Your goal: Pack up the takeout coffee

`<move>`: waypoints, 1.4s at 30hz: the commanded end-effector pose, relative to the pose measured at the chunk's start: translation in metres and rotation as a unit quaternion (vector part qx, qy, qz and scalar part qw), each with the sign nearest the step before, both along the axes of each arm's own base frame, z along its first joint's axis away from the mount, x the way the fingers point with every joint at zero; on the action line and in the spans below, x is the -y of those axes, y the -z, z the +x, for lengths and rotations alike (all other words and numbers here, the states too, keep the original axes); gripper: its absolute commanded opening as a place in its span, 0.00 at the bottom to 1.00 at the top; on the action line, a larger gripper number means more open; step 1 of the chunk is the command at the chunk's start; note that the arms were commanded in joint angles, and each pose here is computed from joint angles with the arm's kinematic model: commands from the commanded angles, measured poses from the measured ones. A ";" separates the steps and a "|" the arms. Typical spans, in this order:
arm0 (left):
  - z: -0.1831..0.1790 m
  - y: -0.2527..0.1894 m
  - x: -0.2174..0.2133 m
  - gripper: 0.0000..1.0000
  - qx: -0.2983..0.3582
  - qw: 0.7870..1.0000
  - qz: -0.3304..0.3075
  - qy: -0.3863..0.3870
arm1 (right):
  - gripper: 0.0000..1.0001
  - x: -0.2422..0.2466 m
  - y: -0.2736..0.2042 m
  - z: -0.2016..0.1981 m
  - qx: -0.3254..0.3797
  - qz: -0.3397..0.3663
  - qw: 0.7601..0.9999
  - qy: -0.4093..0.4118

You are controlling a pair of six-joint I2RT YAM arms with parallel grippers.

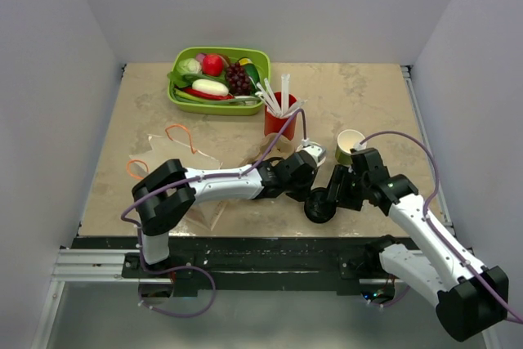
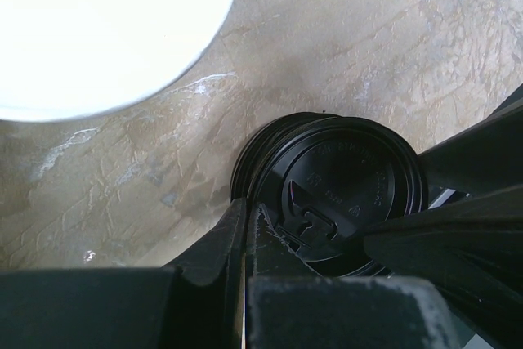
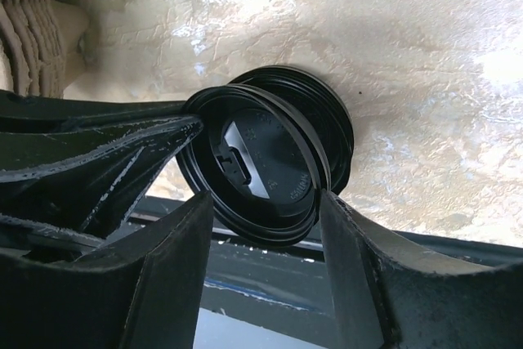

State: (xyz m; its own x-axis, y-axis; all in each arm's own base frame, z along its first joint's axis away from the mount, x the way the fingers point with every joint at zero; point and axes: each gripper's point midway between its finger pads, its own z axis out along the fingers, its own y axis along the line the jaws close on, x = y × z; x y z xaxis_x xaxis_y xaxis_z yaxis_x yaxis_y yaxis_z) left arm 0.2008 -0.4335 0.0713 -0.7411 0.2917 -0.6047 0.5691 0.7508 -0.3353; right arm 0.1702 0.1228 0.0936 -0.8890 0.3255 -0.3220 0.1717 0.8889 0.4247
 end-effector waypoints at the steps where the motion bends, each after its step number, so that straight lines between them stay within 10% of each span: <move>1: 0.001 -0.032 0.012 0.00 0.012 0.999 -0.051 0.004 | 0.57 -0.010 -0.005 0.007 0.018 0.022 0.999 -0.017; 11: -0.003 -0.036 0.012 0.00 0.009 0.998 -0.064 0.011 | 0.51 0.000 0.013 0.004 -0.006 -0.004 1.000 0.002; 26: -0.003 -0.035 0.010 0.00 0.004 0.998 -0.063 0.007 | 0.00 0.015 0.014 0.010 0.003 -0.045 0.999 0.026; 42: -0.008 -0.066 0.007 0.67 0.031 0.994 -0.104 0.025 | 0.00 0.015 -0.003 0.011 0.011 -0.038 0.998 0.039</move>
